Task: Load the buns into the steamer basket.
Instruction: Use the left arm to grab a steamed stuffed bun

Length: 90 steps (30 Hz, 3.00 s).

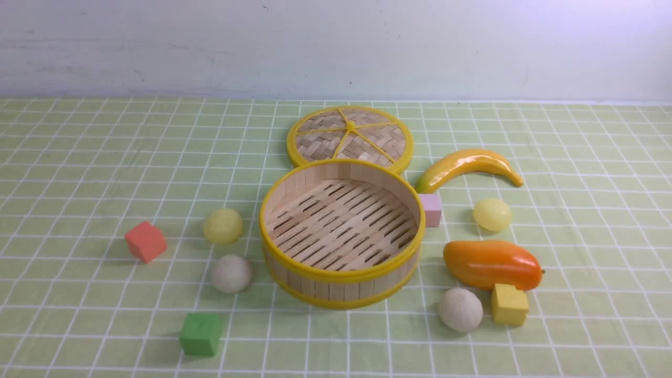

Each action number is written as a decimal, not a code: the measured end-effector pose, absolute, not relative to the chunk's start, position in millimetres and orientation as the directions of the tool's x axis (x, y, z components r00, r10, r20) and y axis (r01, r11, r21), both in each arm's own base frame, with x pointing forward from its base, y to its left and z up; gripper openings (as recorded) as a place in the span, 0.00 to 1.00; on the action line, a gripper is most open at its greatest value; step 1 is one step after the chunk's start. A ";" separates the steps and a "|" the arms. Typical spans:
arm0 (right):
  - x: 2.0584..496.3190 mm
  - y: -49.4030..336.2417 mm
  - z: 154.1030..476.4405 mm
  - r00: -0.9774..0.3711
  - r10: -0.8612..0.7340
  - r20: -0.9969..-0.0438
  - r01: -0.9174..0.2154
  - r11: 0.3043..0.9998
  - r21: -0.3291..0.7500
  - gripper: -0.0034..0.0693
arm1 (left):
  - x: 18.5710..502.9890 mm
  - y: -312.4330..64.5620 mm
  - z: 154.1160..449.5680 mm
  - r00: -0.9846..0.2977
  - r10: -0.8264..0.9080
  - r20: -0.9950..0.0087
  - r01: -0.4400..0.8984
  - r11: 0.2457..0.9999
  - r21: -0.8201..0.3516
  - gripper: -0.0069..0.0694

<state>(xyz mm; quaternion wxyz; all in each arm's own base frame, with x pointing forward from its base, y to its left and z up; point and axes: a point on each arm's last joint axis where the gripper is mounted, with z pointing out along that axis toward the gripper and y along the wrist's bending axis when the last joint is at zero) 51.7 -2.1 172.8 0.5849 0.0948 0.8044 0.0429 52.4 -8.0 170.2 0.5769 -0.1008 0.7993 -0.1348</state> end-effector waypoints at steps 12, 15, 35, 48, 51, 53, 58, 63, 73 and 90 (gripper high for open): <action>51.7 -2.1 172.8 -0.298 0.203 -0.933 0.102 0.978 0.180 0.38 | 52.4 -8.0 170.2 -0.314 -0.317 -0.895 -0.006 0.943 -0.332 0.35; 51.7 -2.1 172.8 -0.298 0.203 -0.933 0.102 0.978 0.180 0.38 | 52.4 -8.0 170.2 -0.314 -0.317 -0.895 -0.006 0.943 -0.332 0.35; 51.7 -2.1 172.8 -0.298 0.203 -0.933 0.102 0.978 0.180 0.38 | 56.7 -2.2 202.7 0.001 -0.851 -0.526 0.070 0.525 -0.849 0.37; 51.7 -2.1 172.8 -0.298 0.203 -0.933 0.102 0.978 0.180 0.38 | 49.9 -27.1 310.1 -0.297 -0.515 -0.804 0.173 0.799 -0.575 0.07; 51.7 -2.1 172.8 -0.298 0.203 -0.933 0.102 0.978 0.180 0.38 | 72.5 -35.1 319.2 -0.552 -0.353 -0.756 0.143 0.852 -0.503 0.07; 51.7 -2.1 172.7 -0.299 0.203 -0.933 0.103 0.978 0.180 0.38 | 92.9 -37.2 319.7 -0.684 -0.272 -0.677 0.111 0.878 -0.465 0.07; 51.7 -2.1 172.7 -0.299 0.203 -0.933 0.103 0.978 0.180 0.38 | 148.0 -36.4 307.6 -0.835 -0.189 -0.516 0.047 0.911 -0.410 0.07; 51.7 -2.1 172.7 -0.299 0.203 -0.933 0.103 0.978 0.180 0.38 | 198.7 -42.7 283.4 -0.892 -0.140 -0.431 0.035 0.926 -0.375 0.07; 51.7 -2.1 172.7 -0.299 0.203 -0.933 0.103 0.978 0.180 0.38 | 258.2 -111.4 278.7 -0.891 0.095 -0.444 0.222 0.944 -0.244 0.07; 51.7 -2.1 172.7 -0.299 0.203 -0.933 0.103 0.978 0.180 0.38 | 362.9 -114.2 213.5 -0.933 0.114 -0.341 0.157 0.982 -0.103 0.52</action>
